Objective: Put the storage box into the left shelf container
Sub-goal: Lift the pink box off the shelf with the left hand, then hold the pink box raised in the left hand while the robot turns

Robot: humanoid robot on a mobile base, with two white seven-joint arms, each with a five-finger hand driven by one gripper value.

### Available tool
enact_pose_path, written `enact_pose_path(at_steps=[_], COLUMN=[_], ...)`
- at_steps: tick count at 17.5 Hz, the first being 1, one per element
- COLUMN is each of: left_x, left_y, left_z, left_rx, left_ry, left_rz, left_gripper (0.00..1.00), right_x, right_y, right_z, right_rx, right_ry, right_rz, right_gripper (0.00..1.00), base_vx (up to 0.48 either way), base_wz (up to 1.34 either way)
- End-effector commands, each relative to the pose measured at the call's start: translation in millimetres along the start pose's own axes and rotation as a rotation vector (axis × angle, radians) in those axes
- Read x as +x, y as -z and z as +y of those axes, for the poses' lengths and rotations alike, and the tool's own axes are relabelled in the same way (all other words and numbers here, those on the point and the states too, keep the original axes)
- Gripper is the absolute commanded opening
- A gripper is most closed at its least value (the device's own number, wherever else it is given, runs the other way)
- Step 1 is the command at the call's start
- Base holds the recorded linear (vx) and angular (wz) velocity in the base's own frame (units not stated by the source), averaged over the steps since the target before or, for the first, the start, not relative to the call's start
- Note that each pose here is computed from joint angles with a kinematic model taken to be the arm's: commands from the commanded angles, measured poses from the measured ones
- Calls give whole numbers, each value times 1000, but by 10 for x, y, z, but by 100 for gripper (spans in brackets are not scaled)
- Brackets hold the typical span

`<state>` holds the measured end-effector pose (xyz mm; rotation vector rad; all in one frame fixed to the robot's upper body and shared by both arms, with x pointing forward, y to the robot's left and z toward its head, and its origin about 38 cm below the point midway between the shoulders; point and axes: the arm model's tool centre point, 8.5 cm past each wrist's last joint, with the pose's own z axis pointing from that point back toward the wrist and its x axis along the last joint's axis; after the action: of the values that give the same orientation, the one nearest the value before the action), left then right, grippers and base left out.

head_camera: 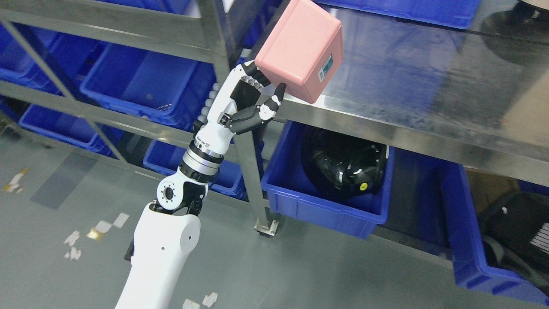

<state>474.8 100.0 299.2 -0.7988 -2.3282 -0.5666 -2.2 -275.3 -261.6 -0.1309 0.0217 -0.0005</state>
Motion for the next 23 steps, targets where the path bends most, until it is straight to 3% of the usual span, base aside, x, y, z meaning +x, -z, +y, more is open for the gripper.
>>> enact_pose_path(at_steps=[1, 11, 23], left_x=[276, 218, 152], left_y=[-15, -191, -396], left_z=[-283, -253, -225], left_rx=[-19, 20, 65], left_ry=[-7, -12, -20], left_rz=[-74, -57, -31], left_gripper=[1, 1, 1], right_x=[1, 1, 1], right_y=[6, 6, 6], right_z=[-113, -113, -113], right_rx=[-17, -17, -17], right_ry=[4, 4, 4], right_rz=[-8, -8, -8], right_gripper=[100, 100, 100], base_vx=[-28, 55, 357], base_wz=[740, 1123, 850])
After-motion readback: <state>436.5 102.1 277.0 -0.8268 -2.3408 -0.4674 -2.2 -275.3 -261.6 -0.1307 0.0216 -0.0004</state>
